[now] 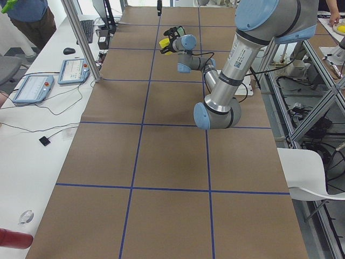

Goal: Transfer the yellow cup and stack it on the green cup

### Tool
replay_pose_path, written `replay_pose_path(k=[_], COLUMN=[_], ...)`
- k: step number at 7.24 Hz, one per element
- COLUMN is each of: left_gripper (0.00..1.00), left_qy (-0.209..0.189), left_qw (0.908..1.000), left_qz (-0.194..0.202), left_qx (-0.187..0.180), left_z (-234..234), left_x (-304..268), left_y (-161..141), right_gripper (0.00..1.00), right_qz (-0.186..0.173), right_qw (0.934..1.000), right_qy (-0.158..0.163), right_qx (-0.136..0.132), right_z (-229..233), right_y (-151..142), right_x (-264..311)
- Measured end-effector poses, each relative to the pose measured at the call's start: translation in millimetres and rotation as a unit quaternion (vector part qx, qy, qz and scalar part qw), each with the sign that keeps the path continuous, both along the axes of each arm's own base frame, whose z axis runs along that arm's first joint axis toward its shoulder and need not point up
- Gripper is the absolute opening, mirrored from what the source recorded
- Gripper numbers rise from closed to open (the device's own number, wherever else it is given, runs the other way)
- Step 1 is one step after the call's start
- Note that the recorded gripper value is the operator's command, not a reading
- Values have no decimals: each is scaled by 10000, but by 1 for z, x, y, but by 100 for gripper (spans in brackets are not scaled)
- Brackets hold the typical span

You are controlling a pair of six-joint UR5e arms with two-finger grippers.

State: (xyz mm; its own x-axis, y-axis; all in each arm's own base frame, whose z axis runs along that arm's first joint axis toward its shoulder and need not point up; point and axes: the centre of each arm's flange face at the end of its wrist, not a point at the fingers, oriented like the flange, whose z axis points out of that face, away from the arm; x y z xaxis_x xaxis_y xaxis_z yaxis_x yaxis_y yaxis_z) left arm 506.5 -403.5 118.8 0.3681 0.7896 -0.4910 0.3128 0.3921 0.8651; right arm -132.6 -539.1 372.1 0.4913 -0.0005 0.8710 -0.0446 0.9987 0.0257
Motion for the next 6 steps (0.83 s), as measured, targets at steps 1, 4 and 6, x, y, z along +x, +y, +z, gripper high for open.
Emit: replay_pose_path(k=[1,4,6], left_gripper=[0,0,0], left_qy=[78,384,428], left_qw=[9999,9989,9985], left_qz=[31,129,150], left_qx=[78,253,290], left_z=[-3,-22,-29], left_x=[3,6,11], left_y=[3,15,17], right_gripper=[100,99,99], right_qz=[-59,-73,-80], right_qw=[10000,9989,9979], right_qy=[-60,-324,-437], right_qx=[-5,-317,-469], right_z=[-16,-82,-108], right_y=[1,6,13], right_x=[-16,-71,-91])
